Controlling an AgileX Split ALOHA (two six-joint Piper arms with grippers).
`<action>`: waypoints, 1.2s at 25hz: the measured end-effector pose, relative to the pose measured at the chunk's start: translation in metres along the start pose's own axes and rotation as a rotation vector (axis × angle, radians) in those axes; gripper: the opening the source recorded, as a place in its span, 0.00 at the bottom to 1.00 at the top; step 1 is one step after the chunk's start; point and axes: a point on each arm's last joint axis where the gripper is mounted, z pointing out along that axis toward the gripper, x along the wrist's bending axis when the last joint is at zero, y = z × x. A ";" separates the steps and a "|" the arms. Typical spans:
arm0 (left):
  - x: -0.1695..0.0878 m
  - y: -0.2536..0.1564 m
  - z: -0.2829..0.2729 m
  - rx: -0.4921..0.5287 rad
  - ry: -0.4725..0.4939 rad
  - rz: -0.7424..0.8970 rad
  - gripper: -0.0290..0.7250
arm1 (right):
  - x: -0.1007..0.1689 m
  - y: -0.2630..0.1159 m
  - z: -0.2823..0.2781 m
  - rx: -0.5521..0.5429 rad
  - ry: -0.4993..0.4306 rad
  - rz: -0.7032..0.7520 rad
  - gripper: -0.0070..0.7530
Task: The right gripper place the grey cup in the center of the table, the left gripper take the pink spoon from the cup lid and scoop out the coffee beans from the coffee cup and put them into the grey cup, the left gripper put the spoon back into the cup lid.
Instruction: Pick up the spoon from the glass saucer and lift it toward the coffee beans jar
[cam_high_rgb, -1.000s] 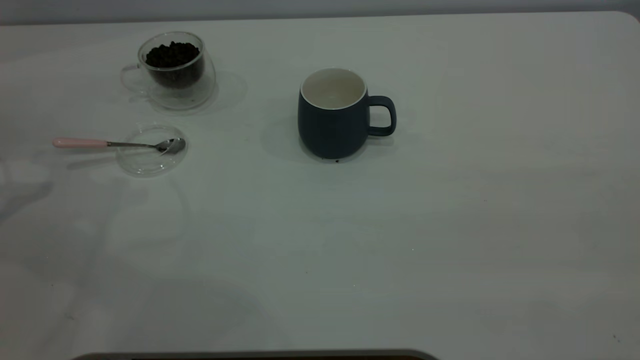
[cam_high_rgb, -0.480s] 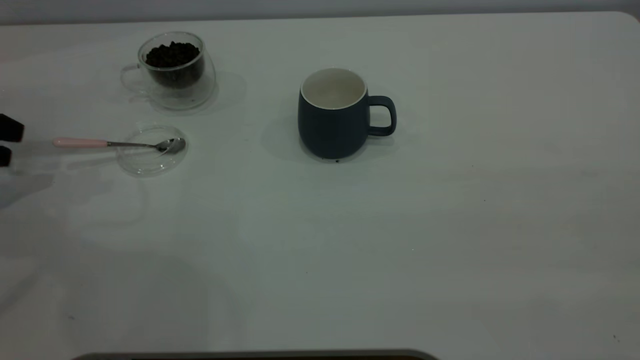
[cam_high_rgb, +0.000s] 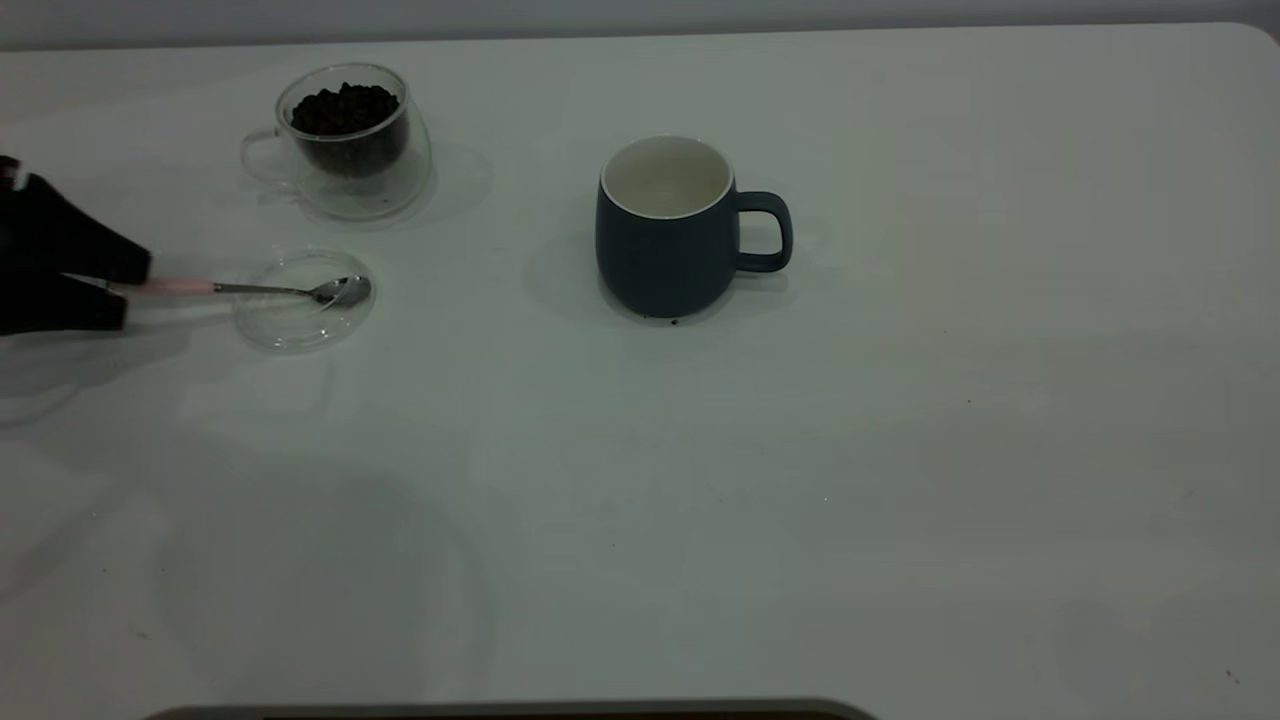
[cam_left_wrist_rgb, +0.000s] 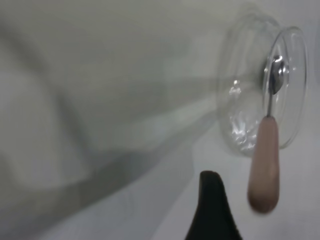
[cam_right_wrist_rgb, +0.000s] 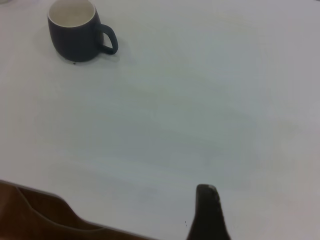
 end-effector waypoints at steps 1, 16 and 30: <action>0.000 0.000 0.003 -0.005 -0.008 -0.008 0.83 | 0.000 0.000 0.000 0.000 0.000 0.000 0.79; -0.002 0.000 0.016 -0.002 -0.029 0.012 0.36 | 0.000 0.000 0.000 0.000 0.000 0.000 0.79; -0.015 0.002 0.005 0.041 -0.040 0.096 0.21 | 0.000 0.000 0.000 0.000 0.000 0.000 0.79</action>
